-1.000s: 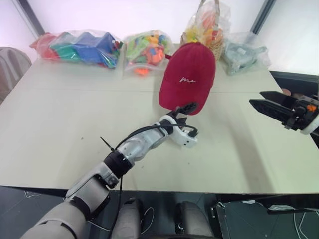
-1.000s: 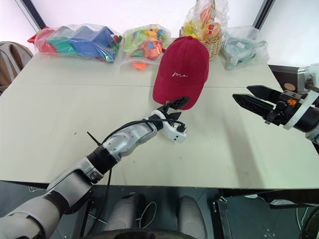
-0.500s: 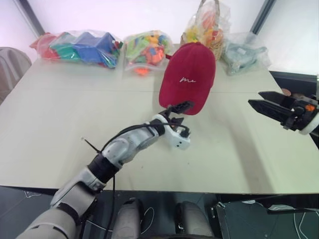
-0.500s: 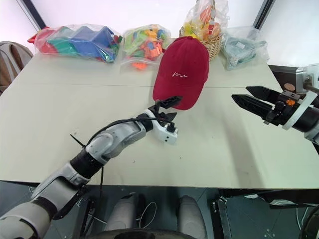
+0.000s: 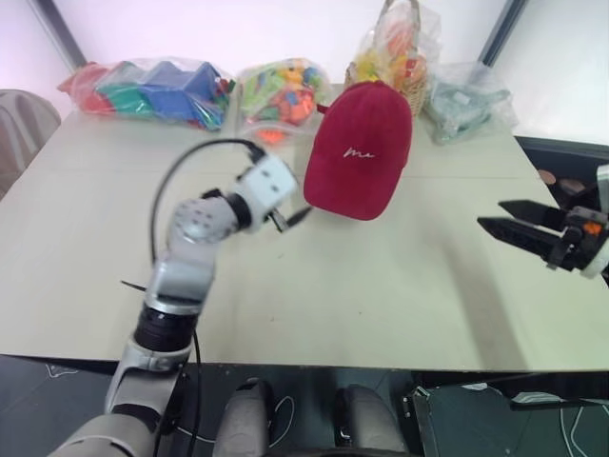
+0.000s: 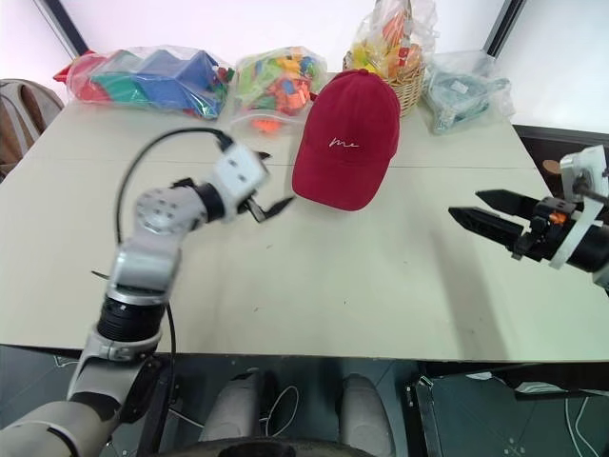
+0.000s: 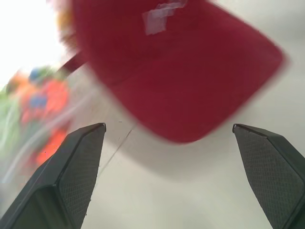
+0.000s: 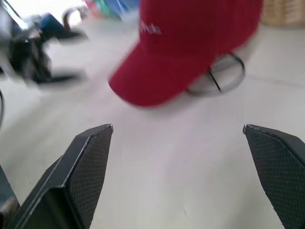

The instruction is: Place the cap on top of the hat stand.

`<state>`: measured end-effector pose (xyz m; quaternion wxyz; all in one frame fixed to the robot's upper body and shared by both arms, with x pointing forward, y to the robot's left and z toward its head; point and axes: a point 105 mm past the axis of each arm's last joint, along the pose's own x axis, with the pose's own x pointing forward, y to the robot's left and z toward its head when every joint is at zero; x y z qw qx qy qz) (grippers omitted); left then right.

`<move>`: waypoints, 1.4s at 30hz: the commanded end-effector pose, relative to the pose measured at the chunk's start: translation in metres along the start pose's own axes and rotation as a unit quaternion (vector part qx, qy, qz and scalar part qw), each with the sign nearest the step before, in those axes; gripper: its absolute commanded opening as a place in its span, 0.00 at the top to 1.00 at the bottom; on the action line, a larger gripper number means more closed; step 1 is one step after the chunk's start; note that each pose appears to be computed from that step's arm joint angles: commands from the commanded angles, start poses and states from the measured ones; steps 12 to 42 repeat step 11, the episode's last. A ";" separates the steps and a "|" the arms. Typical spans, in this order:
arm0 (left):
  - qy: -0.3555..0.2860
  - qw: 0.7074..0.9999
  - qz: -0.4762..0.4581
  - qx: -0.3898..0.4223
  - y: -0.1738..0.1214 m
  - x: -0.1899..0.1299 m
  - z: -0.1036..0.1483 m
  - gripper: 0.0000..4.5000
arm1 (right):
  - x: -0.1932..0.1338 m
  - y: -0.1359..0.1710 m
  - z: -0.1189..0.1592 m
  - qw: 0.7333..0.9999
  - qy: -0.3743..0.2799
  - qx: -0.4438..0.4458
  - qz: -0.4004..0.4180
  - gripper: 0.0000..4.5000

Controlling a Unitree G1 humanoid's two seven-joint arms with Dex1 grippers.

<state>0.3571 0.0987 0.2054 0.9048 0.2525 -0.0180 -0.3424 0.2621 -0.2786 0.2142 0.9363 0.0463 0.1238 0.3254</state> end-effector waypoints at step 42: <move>0.019 0.988 0.006 -0.156 0.040 -0.084 -0.051 0.01 | -0.012 -0.019 0.006 0.999 -0.003 -0.029 -0.023 0.00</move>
